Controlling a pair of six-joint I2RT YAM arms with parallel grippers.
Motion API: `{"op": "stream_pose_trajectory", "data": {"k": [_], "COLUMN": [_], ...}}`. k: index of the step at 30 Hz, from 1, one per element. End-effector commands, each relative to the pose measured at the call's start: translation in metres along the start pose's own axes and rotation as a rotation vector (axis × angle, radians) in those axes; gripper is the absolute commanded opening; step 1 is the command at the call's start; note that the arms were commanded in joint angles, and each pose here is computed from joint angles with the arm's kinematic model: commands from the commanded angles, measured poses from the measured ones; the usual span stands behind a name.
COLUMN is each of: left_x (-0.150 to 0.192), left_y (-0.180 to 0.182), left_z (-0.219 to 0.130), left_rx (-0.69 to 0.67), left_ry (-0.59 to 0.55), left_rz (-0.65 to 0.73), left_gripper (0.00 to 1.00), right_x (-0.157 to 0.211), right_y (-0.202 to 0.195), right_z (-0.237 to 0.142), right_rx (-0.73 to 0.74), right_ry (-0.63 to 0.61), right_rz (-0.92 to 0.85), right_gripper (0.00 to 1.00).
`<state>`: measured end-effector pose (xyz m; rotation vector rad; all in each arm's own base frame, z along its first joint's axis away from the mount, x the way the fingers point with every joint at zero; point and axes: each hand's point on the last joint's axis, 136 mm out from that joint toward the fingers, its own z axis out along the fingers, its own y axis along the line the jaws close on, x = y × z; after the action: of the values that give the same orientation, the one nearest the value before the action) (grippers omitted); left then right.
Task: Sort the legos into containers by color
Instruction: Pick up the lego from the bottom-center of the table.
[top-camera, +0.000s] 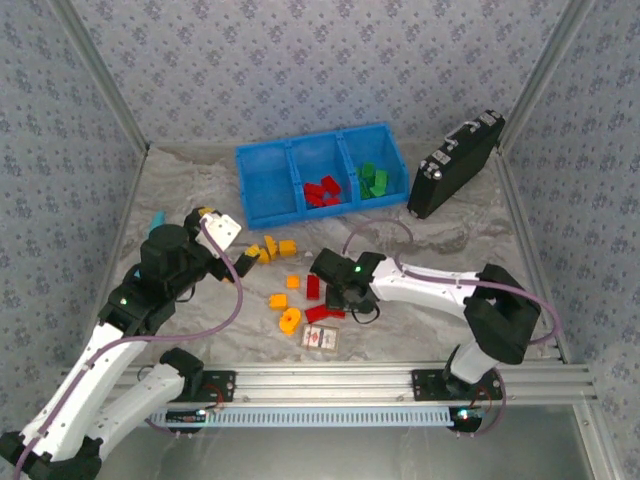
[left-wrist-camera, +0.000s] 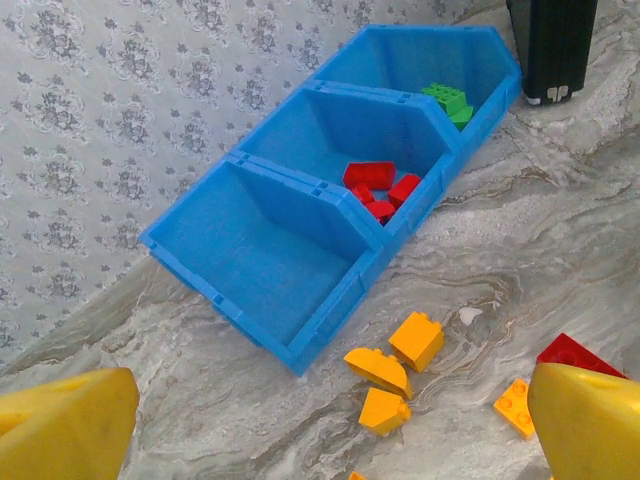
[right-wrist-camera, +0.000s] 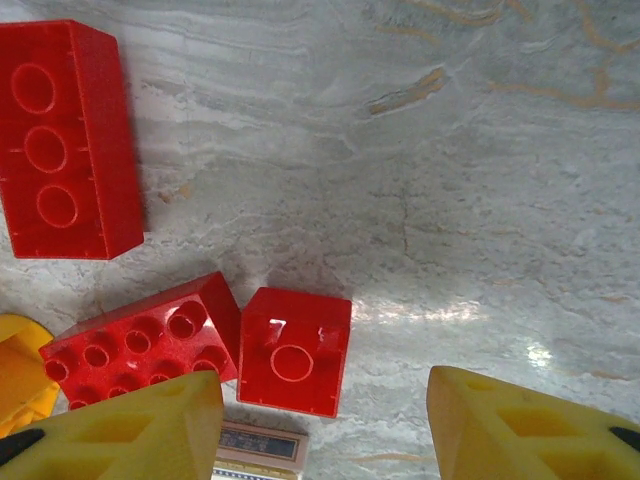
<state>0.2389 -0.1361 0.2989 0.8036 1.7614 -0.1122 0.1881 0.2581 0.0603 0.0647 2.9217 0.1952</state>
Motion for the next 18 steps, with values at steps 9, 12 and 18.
{"op": "stream_pose_trajectory", "data": {"k": [9,12,18], "left_x": [-0.005,-0.005,-0.004], "left_y": [0.002,0.002,0.002], "left_z": [-0.007,-0.007,-0.005], "left_rx": [-0.017,-0.018,-0.018], "left_ry": [-0.035,-0.033,-0.030], "left_rz": [-0.001,-0.001,0.001], "left_gripper": [1.00,1.00,1.00], "right_x": [0.013,0.016,0.021], "right_y": [-0.005,-0.009,-0.020], "right_z": [0.027,0.031,0.037], "right_rx": [0.056,0.070,0.102], "right_ry": [0.050,0.057,0.061], "right_rz": [0.020,0.022,0.030], "right_gripper": [0.58,0.57,0.51]}}
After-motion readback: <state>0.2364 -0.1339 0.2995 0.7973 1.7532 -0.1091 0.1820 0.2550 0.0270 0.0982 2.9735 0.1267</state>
